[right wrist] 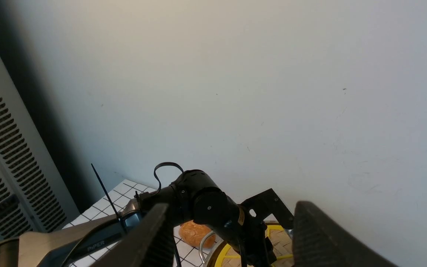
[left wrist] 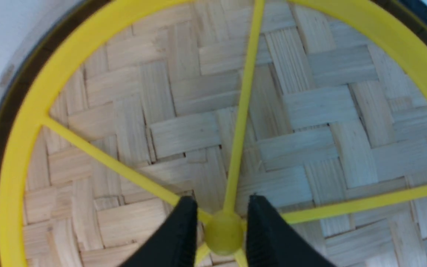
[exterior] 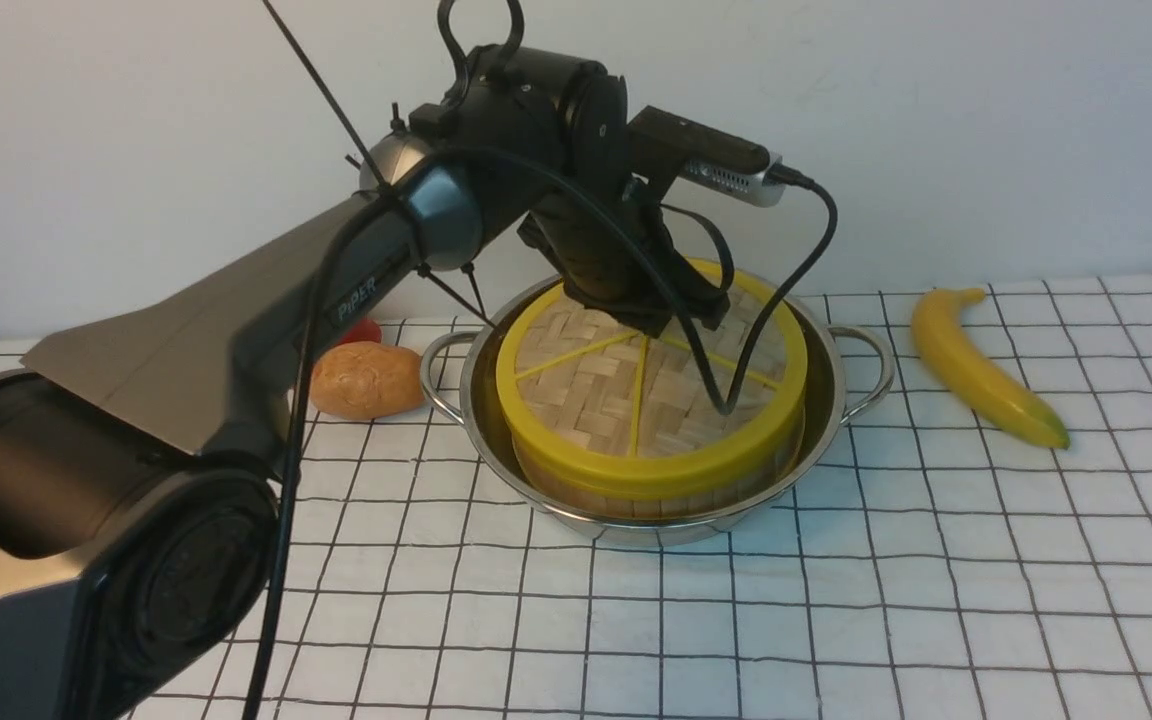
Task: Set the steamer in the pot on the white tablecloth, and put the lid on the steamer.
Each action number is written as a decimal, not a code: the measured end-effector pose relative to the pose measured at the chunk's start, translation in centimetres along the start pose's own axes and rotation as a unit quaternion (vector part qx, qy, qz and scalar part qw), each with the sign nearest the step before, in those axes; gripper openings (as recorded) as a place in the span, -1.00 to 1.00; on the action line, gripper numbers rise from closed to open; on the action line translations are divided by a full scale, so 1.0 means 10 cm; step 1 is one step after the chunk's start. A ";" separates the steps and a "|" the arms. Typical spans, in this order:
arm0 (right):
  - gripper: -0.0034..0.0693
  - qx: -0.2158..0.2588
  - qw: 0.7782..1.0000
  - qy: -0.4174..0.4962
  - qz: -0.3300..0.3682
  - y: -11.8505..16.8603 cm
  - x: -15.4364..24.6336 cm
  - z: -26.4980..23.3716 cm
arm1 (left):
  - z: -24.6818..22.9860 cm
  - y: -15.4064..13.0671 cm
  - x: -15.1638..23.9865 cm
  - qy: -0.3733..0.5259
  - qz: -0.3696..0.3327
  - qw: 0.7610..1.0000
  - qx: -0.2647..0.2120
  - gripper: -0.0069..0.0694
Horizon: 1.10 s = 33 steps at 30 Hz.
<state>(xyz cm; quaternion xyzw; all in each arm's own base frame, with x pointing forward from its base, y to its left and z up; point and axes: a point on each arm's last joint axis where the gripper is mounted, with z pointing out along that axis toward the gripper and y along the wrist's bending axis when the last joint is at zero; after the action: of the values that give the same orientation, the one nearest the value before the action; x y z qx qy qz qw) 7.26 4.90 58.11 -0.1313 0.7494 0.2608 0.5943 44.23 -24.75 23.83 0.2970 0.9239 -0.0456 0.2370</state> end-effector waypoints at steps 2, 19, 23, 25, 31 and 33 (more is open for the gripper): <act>0.27 0.000 1.000 0.000 0.000 0.00 0.00 0.00 | 0.00 0.00 0.00 -0.001 0.001 1.000 -0.001 -0.11; 0.27 0.030 0.999 -0.001 -0.038 -0.05 0.00 0.00 | -0.94 0.18 -0.30 -0.057 0.024 0.994 -0.086 -0.02; 0.18 0.064 0.996 0.000 -0.058 -0.12 0.03 -0.02 | -1.43 0.25 -0.33 -0.099 0.030 0.986 -0.130 -0.44; 0.05 0.089 0.994 0.017 -0.065 -0.19 0.17 -0.03 | -1.73 0.26 -0.31 -0.125 0.028 0.982 -0.140 -0.76; -0.30 0.139 0.983 0.089 -0.074 -0.40 0.84 -0.06 | -2.39 0.24 -0.22 -0.184 0.014 0.973 -0.141 -0.88; -0.44 0.154 0.982 0.080 -0.079 -0.48 1.15 -0.09 | -2.71 0.23 -0.12 -0.209 0.008 0.968 -0.140 -0.88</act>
<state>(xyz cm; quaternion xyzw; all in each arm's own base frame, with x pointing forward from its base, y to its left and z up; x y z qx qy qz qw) 5.99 1.72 46.09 -0.1178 0.8130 0.0835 0.5640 35.28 -17.44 48.44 0.2523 0.8486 0.0256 0.4644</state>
